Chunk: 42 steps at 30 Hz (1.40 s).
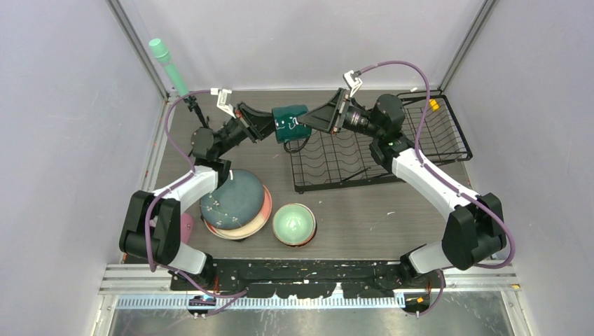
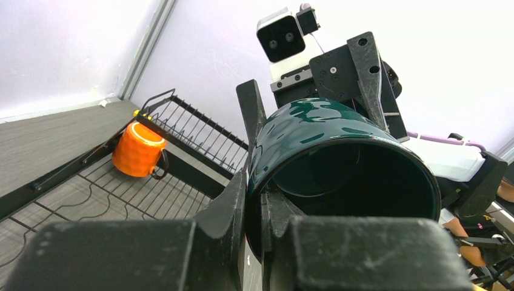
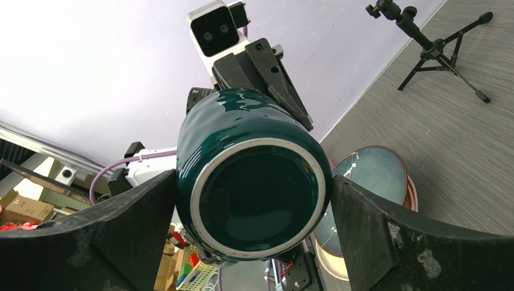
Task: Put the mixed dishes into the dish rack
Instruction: Pick up the cup at the center of the board.
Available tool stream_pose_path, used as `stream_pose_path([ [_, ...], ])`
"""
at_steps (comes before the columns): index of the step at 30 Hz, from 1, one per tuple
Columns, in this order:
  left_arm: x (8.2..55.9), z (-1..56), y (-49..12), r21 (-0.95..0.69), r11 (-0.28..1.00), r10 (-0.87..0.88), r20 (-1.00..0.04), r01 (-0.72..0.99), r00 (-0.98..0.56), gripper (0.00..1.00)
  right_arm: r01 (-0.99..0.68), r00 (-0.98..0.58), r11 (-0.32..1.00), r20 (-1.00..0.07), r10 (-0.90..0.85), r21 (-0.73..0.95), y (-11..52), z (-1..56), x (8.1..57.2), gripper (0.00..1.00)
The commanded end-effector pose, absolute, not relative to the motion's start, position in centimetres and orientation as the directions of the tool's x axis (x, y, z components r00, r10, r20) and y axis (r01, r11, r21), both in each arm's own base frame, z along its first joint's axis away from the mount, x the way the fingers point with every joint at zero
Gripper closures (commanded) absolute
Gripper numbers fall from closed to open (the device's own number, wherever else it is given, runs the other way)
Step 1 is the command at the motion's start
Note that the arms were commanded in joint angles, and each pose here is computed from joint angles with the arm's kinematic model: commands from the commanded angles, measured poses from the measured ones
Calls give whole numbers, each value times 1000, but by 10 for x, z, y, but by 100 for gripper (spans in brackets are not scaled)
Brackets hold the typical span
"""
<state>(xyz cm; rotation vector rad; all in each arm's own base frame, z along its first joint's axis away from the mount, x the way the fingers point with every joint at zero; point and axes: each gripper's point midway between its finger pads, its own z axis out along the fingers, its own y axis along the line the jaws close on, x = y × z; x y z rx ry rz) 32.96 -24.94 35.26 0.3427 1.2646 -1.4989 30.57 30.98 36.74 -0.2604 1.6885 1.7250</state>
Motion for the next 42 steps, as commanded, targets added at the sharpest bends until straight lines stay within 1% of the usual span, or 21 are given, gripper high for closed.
stream_pose_path([
  [1, 295, 406, -248, -354, 97, -585, -777, 930, -234, 100, -607, -744, 77, -600, 293, 791, 312, 372, 291, 2],
  [3, 296, 408, -248, -350, 92, -593, -771, 932, -231, 100, -590, -762, 58, -580, 288, 805, 314, 373, 291, 2],
  [5, 296, 410, -248, -345, 87, -603, -765, 935, -226, 100, -579, -788, -8, -557, 260, 815, 316, 377, 283, 2],
  [6, 295, 412, -247, -338, 82, -606, -764, 937, -223, 100, -590, -786, -56, -556, 271, 806, 316, 389, 279, 2],
  [7, 295, 413, -248, -337, 78, -608, -762, 938, -223, 100, -599, -782, -73, -562, 269, 797, 316, 391, 278, 2],
  [9, 296, 412, -248, -340, 72, -608, -760, 938, -229, 100, -578, -794, -53, -546, 267, 814, 316, 388, 279, 2],
  [11, 297, 410, -248, -344, 70, -609, -758, 936, -233, 100, -595, -776, -14, -570, 270, 804, 315, 384, 282, 2],
  [14, 299, 408, -249, -351, 70, -607, -758, 934, -240, 100, -600, -774, -12, -576, 264, 800, 314, 384, 279, 1],
  [22, 303, 403, -251, -361, 71, -601, -759, 930, -249, 100, -588, -803, -163, -548, 236, 792, 318, 399, 270, 1],
  [27, 302, 399, -253, -360, 68, -589, -768, 931, -254, 100, -584, -804, -146, -543, 243, 799, 320, 395, 275, 1],
  [32, 304, 392, -253, -370, 85, -588, -768, 925, -254, 100, -574, -800, -62, -542, 258, 817, 321, 383, 286, 1],
  [34, 305, 389, -255, -372, 95, -579, -775, 923, -252, 100, -575, -798, -53, -545, 257, 816, 321, 382, 286, 1],
  [40, 305, 384, -259, -363, 135, -562, -794, 922, -230, 100, -612, -782, -124, -574, 243, 781, 321, 393, 272, 1],
  [42, 306, 383, -258, -359, 153, -557, -801, 921, -220, 100, -616, -780, -125, -579, 239, 778, 320, 393, 270, 1],
])
